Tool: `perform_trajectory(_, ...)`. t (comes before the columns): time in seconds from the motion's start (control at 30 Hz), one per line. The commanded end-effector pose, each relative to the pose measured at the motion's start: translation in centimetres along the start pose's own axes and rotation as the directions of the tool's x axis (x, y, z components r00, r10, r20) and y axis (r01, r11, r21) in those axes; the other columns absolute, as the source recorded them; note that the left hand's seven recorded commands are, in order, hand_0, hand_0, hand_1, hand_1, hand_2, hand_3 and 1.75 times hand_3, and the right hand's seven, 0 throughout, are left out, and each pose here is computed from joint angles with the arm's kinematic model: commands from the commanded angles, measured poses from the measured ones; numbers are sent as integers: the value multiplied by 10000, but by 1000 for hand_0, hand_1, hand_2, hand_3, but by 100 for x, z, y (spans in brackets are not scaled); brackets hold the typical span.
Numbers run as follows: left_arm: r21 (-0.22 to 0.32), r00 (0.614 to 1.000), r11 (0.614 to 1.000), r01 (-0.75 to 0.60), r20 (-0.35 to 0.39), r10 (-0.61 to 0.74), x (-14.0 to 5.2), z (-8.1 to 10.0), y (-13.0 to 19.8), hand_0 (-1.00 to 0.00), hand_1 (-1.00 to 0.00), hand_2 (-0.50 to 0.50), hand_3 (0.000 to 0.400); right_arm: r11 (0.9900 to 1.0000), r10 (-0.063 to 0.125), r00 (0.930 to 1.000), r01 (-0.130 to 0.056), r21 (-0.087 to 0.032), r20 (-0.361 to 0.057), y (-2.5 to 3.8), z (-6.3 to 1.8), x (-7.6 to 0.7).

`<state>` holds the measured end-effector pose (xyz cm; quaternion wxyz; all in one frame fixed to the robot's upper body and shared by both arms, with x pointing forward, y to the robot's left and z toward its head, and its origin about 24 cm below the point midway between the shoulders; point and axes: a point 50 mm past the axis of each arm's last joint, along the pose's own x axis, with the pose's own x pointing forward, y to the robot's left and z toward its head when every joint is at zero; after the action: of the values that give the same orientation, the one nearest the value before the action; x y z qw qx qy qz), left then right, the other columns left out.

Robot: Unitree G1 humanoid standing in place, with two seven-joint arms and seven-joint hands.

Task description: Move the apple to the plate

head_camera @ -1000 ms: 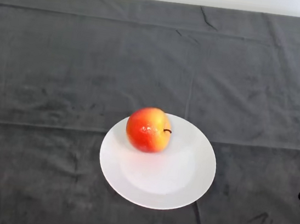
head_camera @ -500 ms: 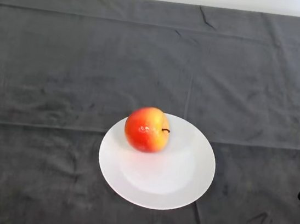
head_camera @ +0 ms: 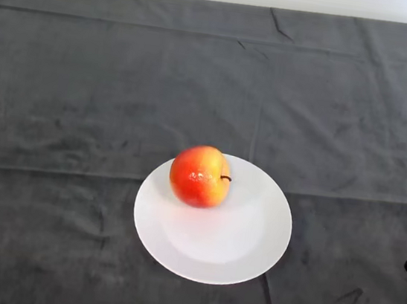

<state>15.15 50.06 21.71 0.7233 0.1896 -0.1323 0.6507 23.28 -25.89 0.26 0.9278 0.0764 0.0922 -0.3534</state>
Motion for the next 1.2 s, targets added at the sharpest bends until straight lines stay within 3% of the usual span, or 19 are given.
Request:
perform_trajectory(0.03, 279, 9966, 9995, -127, 819, 103, 142, 224, 74, 0, 0, 0, 0, 9998, -173, 9969, 169, -62, -762, -43, -159, -39)
perform_trajectory(1.2, 265, 9972, 9996, 16, 751, -36, 145, 202, 69, 0, 0, 0, 0, 9998, -172, 9969, 168, -62, -762, -43, -159, -39)
